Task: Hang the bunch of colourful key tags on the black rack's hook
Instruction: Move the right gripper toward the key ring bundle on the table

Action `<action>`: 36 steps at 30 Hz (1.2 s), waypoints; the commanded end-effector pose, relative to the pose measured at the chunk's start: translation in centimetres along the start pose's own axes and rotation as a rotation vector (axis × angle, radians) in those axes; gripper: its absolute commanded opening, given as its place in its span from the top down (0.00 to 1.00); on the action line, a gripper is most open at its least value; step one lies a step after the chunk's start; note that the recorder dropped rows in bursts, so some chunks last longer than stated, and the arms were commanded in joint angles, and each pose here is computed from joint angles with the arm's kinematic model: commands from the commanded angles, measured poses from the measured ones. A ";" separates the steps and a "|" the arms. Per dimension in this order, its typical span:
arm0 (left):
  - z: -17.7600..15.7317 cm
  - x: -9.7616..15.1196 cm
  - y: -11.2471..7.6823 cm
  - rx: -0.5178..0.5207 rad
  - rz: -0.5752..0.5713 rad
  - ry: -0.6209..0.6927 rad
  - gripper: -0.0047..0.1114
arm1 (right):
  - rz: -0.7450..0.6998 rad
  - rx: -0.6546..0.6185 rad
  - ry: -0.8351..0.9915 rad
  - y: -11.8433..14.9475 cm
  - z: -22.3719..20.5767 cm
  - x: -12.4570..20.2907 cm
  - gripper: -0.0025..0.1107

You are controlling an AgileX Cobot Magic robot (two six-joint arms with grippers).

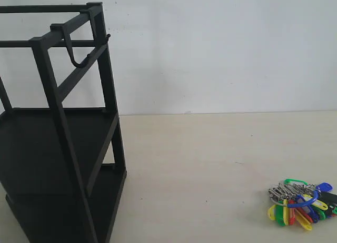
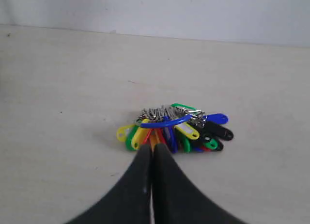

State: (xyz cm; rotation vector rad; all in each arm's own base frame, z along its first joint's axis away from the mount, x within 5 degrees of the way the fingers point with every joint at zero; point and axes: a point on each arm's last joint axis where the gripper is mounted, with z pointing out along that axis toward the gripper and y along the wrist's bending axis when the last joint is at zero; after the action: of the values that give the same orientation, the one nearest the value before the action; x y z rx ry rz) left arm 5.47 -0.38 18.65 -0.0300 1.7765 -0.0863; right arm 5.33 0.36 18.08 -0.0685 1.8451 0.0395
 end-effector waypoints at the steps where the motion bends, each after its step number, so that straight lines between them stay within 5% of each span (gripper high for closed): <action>1: 0.0 -0.1 0.0 -0.001 0.008 -0.011 0.92 | -0.185 0.034 -0.141 -0.2 -0.1 -1.3 0.98; 10: 0.0 -0.1 0.0 -0.001 0.008 -0.011 0.92 | -0.184 0.068 -0.787 0.1 -2.7 -6.4 0.98; 14: 0.0 -0.1 0.0 -0.001 0.008 -0.011 0.92 | -0.018 0.001 -1.059 0.1 -5.0 -8.6 0.98; 18: 0.0 -0.1 0.0 -0.001 0.008 -0.011 0.92 | 0.124 -0.039 -0.696 -0.1 -3.6 -14.4 0.98; 23: 0.0 -0.1 0.0 -0.001 0.008 -0.011 0.92 | 0.267 -0.010 -0.201 -0.3 1.0 -17.6 0.98; 28: 0.0 -0.1 0.0 -0.001 0.008 -0.011 0.92 | 0.397 0.032 0.058 -0.4 5.0 -18.3 0.98; 36: 0.0 -0.1 0.0 -0.001 0.008 -0.011 0.92 | 0.266 0.071 0.378 -0.4 10.1 -15.2 0.98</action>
State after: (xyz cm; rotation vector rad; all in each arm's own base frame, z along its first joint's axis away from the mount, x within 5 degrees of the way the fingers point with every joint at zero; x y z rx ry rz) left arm 5.47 -0.38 18.65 -0.0300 1.7765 -0.0863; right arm 18.18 0.98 31.44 0.2584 2.1033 0.1992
